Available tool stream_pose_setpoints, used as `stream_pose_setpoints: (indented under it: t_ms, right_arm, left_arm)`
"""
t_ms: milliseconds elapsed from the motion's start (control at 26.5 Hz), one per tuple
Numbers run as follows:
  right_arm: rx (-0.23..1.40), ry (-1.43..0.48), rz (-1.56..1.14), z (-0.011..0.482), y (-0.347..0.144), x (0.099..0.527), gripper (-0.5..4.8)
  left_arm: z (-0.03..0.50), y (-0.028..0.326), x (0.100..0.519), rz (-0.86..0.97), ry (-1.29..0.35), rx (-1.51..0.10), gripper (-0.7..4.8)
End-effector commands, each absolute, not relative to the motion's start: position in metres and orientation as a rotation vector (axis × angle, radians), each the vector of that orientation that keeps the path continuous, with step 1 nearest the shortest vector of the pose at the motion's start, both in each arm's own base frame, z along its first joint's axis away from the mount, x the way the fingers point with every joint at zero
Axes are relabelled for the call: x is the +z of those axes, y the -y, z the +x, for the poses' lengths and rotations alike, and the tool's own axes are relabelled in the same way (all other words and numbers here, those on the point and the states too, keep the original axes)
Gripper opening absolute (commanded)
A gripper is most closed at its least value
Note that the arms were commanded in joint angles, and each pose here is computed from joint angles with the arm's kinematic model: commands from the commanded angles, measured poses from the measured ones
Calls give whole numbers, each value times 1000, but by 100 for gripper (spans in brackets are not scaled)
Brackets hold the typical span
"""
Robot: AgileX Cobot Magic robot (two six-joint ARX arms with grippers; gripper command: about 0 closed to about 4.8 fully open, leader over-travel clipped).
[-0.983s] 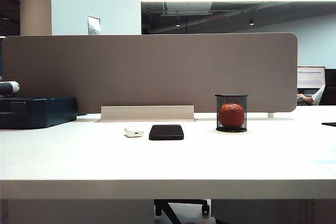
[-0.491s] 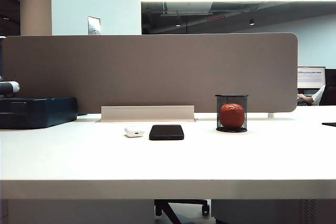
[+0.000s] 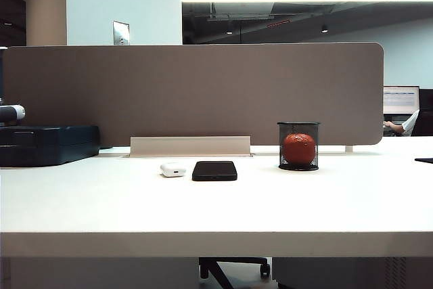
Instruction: Find the wireless headphone case on the desktop and place it on the left side of the phone.
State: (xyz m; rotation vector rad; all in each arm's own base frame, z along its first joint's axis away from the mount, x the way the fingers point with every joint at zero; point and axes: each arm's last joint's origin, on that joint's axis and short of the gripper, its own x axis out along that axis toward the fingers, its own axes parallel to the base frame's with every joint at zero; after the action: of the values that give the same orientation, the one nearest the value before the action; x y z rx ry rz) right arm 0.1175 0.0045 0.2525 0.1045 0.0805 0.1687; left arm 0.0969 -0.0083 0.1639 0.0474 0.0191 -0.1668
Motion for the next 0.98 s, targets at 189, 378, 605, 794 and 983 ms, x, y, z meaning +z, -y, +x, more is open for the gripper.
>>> stream_pose_setpoints:
  t_ms: [189,378,605,794,983]
  right_arm:
    - [127,50,92,106,-3,216,-8]
    - [130,120,87,95,-3,193,-8]
    - [127,112,64,96,-3,179,-8]
    - [18,114,20,96,0,178,-8]
    - [9,95,21,96,0,177,0]
  left_arm:
    - [97,8,165,44,-12,-165,-5]
    - [97,8,165,44,-12,-165,-5]
    - [97,8,165,44,-11,-165,-5]
    - [97,8,165,44,-12,-165,-5]
    - [97,8,165,44,-12,-165,-5]
